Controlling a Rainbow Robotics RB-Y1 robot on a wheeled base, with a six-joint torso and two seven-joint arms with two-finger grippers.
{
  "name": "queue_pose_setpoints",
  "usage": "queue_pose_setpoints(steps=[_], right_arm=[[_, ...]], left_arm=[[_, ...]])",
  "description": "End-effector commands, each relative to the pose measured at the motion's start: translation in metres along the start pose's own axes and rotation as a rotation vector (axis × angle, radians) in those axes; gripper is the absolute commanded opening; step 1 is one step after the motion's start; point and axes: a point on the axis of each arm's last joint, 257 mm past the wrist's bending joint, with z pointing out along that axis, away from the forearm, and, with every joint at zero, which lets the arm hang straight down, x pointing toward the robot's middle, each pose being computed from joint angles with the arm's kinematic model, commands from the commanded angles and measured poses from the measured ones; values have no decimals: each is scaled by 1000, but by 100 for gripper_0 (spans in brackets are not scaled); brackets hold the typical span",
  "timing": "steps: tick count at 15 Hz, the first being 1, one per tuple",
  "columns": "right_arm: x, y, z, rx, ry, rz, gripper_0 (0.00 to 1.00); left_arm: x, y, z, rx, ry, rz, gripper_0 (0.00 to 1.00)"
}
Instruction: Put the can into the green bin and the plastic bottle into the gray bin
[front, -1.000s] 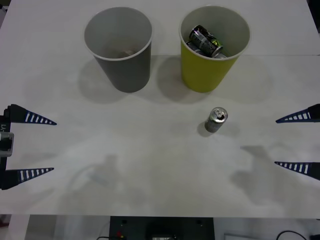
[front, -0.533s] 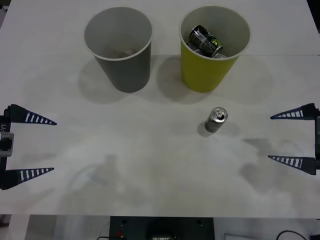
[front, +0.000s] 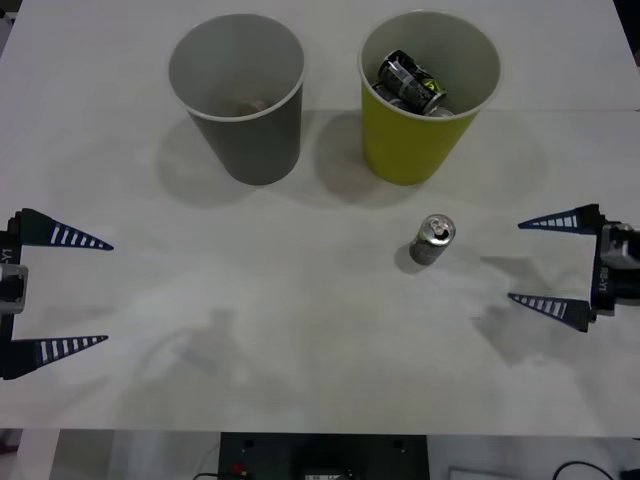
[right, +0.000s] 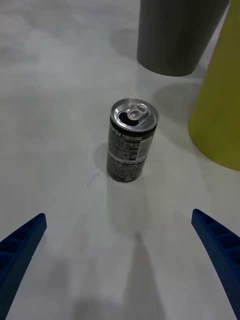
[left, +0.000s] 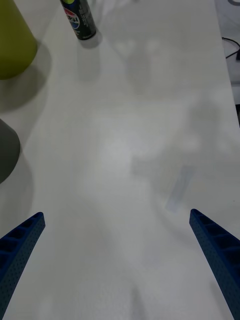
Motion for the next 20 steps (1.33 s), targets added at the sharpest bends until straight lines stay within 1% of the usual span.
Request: queue_pose_setpoints(steps=[1, 4, 7, 8, 11, 17, 20], right_arm=[[7, -4, 15, 22, -32, -18, 100], [8, -6, 28, 32, -66, 5, 100], [5, -5, 46, 40, -115, 57, 100], [4, -4, 54, 43, -137, 82, 100], [-2, -7, 72, 73, -174, 105, 100], [-10, -9, 104, 124, -204, 142, 100], [-14, -8, 116, 139, -214, 157, 100]], left_arm=[[0, 0, 0, 0, 0, 0, 100], [0, 0, 0, 0, 0, 0, 100], [0, 0, 0, 0, 0, 0, 100], [0, 0, 0, 0, 0, 0, 100], [0, 0, 0, 0, 0, 0, 100], [0, 0, 0, 0, 0, 0, 100], [0, 0, 0, 0, 0, 0, 100]])
